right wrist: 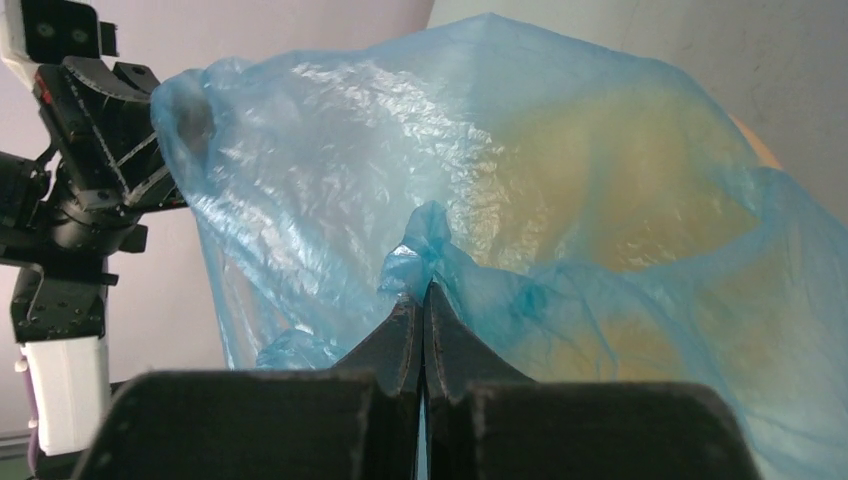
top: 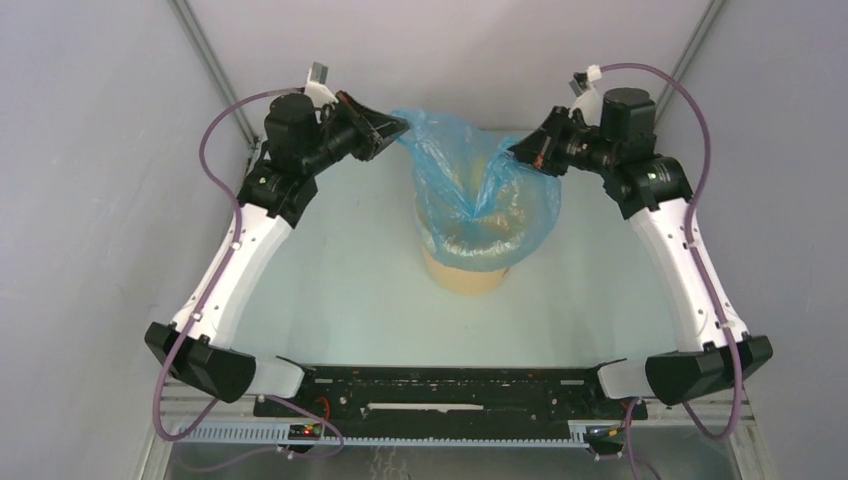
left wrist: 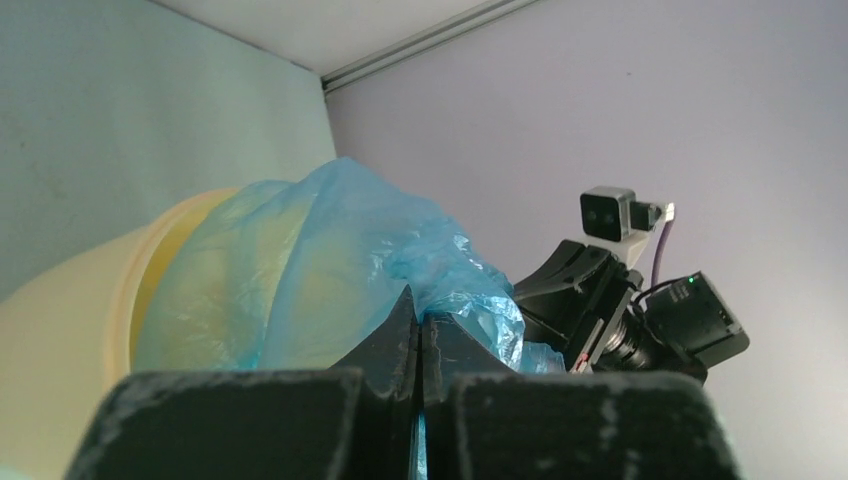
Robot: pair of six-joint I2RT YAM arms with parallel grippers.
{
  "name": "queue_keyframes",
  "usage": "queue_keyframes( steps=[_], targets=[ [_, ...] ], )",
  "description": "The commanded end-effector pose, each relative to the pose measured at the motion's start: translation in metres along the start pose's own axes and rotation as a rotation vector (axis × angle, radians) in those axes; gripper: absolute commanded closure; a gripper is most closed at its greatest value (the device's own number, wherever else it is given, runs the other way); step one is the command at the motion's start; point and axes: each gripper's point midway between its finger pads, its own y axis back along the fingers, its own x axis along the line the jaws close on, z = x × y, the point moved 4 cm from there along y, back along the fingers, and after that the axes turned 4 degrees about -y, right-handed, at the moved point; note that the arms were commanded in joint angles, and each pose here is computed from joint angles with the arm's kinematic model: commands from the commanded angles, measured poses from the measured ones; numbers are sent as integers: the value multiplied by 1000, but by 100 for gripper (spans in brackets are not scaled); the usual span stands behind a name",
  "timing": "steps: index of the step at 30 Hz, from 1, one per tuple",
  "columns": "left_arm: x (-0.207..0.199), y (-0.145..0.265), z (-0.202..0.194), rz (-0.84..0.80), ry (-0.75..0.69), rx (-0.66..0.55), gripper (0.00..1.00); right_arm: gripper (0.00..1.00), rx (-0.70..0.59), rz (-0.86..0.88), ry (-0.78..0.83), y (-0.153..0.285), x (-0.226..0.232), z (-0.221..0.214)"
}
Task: Put the trash bags into the trash bin
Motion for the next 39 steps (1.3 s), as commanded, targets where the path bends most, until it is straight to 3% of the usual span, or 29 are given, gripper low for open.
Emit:
queue_keyframes(
  steps=[1,4,7,12,14,18,27,31,34,39],
  targets=[
    [4,11,-6,1,-54,4,100,100,36,-4,75,-23,4,-4],
    [8,15,-4,21,-65,-8,100,100,123,-42,92,-34,4,-12],
    [8,19,-1,26,-69,-16,100,90,160,-96,127,-29,7,-6],
    [6,22,3,26,-60,-27,100,39,96,-159,153,9,13,15],
    [4,24,5,23,-59,-37,100,28,55,-160,138,30,14,23],
    [4,28,10,30,-42,-59,100,17,-23,-175,131,76,16,29],
    [6,27,11,22,14,-57,100,18,34,-274,132,105,-12,-35],
    [3,27,12,3,32,-62,100,19,103,-258,171,85,-14,-72],
    [3,28,11,6,32,-55,100,27,135,-243,215,65,-13,-90],
    [7,32,8,16,38,-54,100,30,140,-238,321,18,-13,-100]
  ],
)
